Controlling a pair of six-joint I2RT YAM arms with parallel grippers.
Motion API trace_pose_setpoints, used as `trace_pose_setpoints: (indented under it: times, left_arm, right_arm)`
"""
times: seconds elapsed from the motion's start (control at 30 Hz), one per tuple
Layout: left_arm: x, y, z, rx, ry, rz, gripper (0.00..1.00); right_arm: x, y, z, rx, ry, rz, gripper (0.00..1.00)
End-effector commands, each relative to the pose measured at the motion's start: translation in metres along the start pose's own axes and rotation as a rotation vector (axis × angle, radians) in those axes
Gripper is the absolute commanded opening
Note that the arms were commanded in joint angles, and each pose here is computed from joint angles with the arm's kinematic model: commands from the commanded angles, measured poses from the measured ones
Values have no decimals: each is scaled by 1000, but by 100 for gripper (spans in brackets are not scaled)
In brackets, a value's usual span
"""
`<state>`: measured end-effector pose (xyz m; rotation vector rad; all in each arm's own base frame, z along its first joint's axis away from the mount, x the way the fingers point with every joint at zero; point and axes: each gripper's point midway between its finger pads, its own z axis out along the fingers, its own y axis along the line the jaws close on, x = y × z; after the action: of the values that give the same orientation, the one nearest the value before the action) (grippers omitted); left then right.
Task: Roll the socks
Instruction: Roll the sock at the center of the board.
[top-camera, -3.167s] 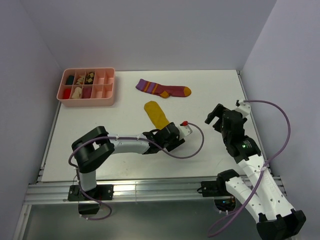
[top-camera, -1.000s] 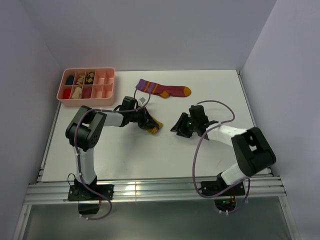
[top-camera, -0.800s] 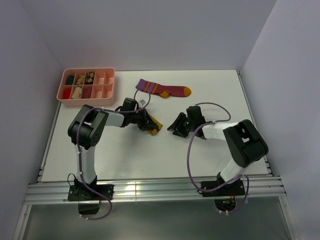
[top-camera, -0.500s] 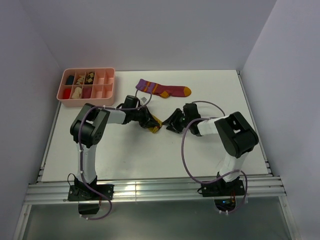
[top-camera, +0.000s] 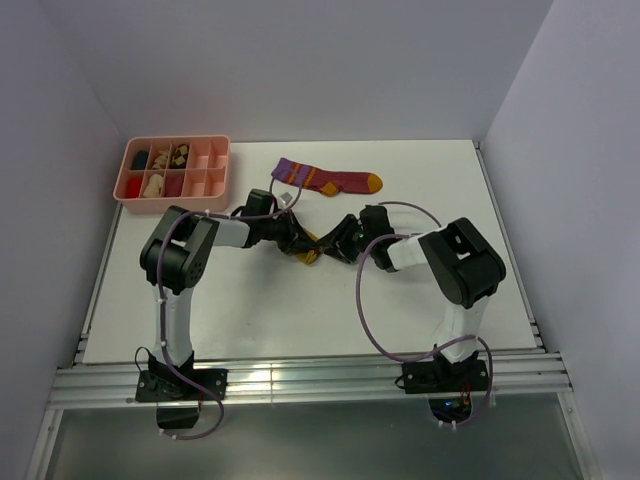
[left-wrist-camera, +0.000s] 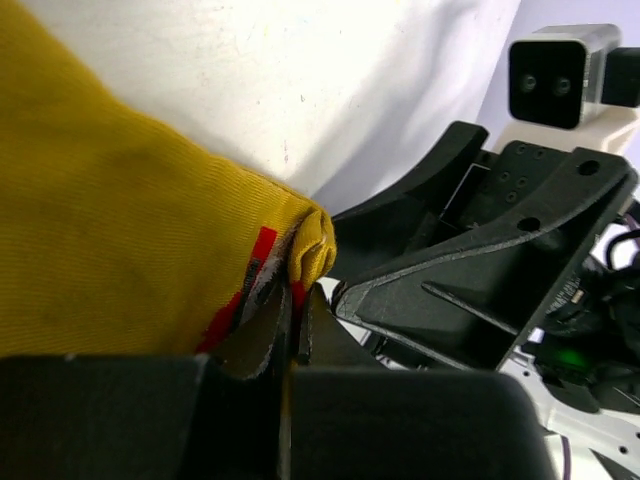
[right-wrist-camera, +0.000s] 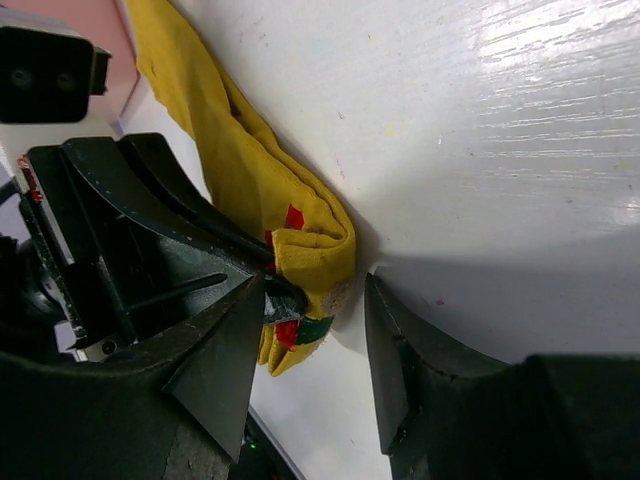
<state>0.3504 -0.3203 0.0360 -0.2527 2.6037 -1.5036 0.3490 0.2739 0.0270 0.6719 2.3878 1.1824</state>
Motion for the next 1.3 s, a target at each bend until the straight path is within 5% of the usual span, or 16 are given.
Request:
trace_pose_setpoints:
  times: [0.0, 0.5, 0.73, 1.0, 1.27]
  left_arm:
    - [-1, -21, -9, 88, 12, 13, 1]
    - [9, -27, -12, 175, 53, -26, 1]
    - [9, -26, -12, 171, 63, -11, 1]
    - [-17, -2, -27, -101, -115, 185, 45]
    - [-24, -22, -64, -312, -351, 519, 49]
  right_arm:
    - [10, -46, 6, 111, 5, 52, 52]
    - [11, -40, 12, 22, 18, 45, 39]
    - [9, -43, 10, 30, 23, 4, 3]
    - [-3, -57, -4, 216, -4, -89, 0]
    - [-13, -55, -17, 369, -12, -164, 0]
